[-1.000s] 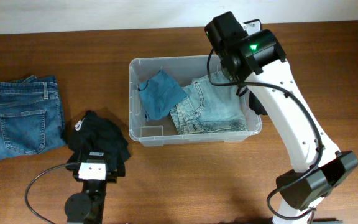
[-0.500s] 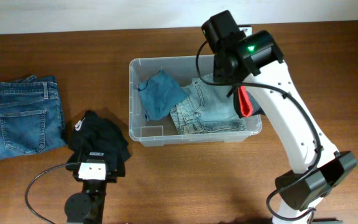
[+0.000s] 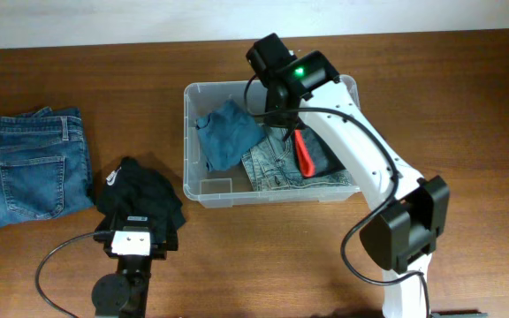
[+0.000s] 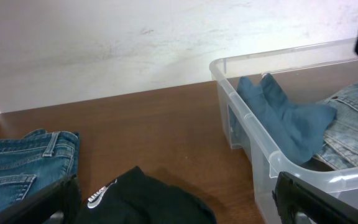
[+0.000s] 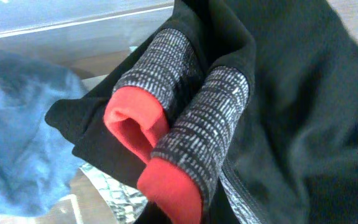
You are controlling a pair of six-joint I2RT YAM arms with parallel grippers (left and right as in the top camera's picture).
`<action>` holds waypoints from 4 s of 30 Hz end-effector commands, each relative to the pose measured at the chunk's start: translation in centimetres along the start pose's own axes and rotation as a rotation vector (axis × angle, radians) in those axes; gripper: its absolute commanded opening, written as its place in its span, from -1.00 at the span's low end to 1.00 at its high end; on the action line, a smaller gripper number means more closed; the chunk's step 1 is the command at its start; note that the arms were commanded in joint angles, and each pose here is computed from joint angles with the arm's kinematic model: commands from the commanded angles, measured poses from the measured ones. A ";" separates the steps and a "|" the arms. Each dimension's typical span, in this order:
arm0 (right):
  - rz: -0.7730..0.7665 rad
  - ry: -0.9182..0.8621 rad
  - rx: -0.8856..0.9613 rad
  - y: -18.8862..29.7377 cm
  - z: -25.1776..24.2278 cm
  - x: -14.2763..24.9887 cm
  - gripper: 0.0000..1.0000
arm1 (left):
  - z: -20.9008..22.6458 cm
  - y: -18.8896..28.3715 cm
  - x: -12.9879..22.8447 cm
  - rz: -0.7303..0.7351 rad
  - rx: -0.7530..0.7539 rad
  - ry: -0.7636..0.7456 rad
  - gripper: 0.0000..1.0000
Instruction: Pack container
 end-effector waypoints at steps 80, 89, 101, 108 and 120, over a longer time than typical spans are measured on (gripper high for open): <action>0.151 -0.909 0.477 7.4 -47.5 7.1 0.97 | 1.4 -5.8 -15.2 0.690 -0.051 -0.009 0.99; 0.151 -0.909 0.477 7.4 -47.5 7.1 0.97 | 1.7 -9.1 -12.3 0.992 -0.191 0.313 0.99; 0.151 -0.909 0.476 7.4 -47.5 7.1 0.97 | 2.3 -12.7 -3.5 1.207 -0.395 0.518 0.99; 0.151 -0.909 0.477 7.4 -47.5 7.1 0.97 | 3.4 -12.1 1.7 1.168 -0.521 0.650 0.99; 0.151 -0.909 0.476 7.4 -47.5 7.1 0.97 | 3.8 -11.5 6.5 1.138 -0.545 0.662 0.99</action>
Point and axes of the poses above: each gripper's point midway between its finger pads, its own y axis back along the fingers, its own z axis along the line the jaws close on, x = y × z, the point moved 9 cm from there along y, back along the fingers, and after that the axes turned 5 degrees about y, right-handed, at the moved point
